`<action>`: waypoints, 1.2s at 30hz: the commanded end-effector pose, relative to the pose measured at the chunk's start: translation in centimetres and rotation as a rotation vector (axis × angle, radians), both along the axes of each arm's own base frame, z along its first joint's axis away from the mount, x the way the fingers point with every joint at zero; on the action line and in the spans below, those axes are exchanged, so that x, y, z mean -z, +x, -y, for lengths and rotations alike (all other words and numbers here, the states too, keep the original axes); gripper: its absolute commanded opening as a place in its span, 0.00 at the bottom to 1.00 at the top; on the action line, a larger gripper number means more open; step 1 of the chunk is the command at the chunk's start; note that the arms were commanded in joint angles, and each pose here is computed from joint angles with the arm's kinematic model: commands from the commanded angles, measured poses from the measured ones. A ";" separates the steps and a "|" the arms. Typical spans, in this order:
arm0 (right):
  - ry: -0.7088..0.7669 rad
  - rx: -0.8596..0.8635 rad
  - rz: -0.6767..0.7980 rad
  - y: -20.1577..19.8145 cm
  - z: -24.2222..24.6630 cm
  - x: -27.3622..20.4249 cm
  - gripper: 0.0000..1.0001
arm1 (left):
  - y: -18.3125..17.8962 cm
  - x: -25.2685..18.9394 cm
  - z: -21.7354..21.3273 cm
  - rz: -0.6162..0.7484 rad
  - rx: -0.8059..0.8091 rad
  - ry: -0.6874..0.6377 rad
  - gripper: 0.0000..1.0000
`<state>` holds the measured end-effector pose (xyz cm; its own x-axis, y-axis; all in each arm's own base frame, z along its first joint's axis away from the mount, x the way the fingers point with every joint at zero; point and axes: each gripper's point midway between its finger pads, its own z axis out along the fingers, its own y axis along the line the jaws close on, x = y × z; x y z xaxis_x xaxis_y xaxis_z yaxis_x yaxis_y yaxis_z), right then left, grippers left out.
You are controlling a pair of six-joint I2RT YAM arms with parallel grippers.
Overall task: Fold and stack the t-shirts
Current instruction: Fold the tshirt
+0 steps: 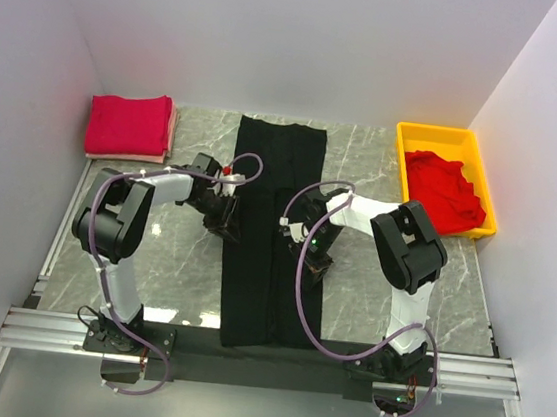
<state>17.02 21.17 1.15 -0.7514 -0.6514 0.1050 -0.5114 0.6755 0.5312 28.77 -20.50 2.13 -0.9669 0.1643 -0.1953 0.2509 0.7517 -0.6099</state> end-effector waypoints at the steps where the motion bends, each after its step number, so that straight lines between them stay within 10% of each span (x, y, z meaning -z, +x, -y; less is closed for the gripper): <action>1: -0.049 -0.039 0.114 2.1 0.6 0.9 0.10 | 0.5 0.3 -2.2 0.037 0.020 0.080 0.29; 8: 0.087 -0.149 0.209 2.9 0.0 -4.8 0.14 | 0.6 -4.3 -2.5 0.207 0.178 0.046 0.37; 19: 0.119 0.243 0.624 21.7 -2.6 -9.3 0.08 | 12.8 -9.1 -0.2 0.426 -0.041 -0.001 0.40; 27: 0.034 0.445 0.693 30.5 -3.5 -6.6 0.06 | 17.8 -5.9 0.6 0.339 -0.180 -0.013 0.33; 36: -0.006 0.496 0.592 31.1 -3.9 -2.0 0.05 | 18.3 -2.3 1.0 0.212 -0.229 -0.001 0.32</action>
<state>46.73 24.86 2.29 -0.8844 -0.2711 -0.3799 -0.3802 0.8905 0.2498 46.05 -20.99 3.66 -0.9190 -0.0167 -0.3939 0.2191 0.8090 -0.5455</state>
